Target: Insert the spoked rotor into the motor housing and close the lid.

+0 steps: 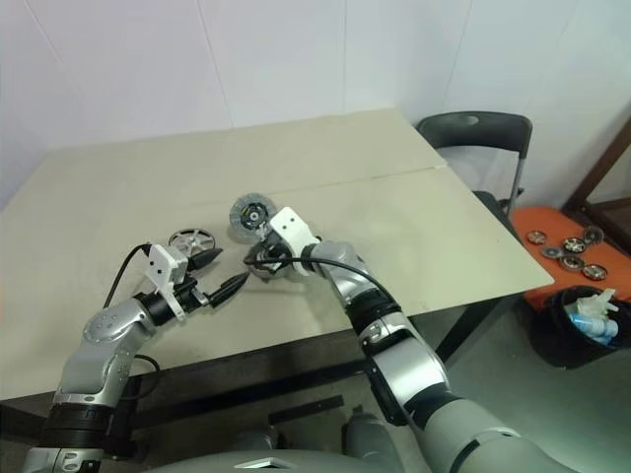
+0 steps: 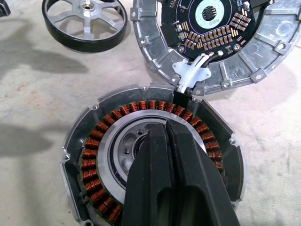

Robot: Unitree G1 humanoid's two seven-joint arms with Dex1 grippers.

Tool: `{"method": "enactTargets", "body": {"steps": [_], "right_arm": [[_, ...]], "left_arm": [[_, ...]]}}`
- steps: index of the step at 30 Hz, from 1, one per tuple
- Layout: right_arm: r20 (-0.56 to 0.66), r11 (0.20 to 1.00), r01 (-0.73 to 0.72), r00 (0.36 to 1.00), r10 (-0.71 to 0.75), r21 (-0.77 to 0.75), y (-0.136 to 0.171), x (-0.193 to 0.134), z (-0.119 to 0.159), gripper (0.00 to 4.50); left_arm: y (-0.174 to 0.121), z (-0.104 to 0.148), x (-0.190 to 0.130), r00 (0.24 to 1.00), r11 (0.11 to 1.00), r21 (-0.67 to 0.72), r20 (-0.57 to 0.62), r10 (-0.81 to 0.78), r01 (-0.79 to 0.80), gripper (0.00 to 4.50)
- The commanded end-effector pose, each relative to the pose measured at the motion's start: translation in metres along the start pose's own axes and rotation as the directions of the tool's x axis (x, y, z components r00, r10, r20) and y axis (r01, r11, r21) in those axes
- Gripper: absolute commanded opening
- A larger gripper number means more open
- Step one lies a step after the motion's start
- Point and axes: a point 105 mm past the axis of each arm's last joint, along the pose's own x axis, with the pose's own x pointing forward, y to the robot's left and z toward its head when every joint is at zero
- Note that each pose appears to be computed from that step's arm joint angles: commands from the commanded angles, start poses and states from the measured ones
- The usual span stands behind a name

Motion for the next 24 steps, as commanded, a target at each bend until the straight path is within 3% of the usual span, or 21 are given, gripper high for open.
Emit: {"method": "enactTargets", "body": {"steps": [1, 8, 18, 24], "right_arm": [[-0.127, 0.999, -0.043, 0.991, 0.044, 0.009, 0.011, 0.002, -0.031, 0.05], [-0.129, 0.995, -0.099, 0.987, 0.101, 0.021, 0.022, 0.002, -0.031, 0.05], [-0.151, 0.996, 0.092, 0.984, -0.094, -0.02, -0.007, 0.003, -0.032, 0.05], [-0.204, 1.0, -0.022, 0.979, 0.024, 0.01, 0.012, 0.004, -0.044, 0.05]], "left_arm": [[0.001, 0.009, 0.003, 1.0, 0.999, 0.035, 0.022, -0.012, 0.011, 4.5], [0.001, 0.009, 0.003, 1.0, 0.999, 0.036, 0.021, -0.012, 0.011, 4.5], [0.0, 0.01, 0.004, 1.0, 0.999, 0.038, 0.026, -0.011, 0.01, 4.5], [0.0, 0.01, 0.005, 1.0, 0.999, 0.038, 0.026, -0.014, 0.013, 4.5]]}}
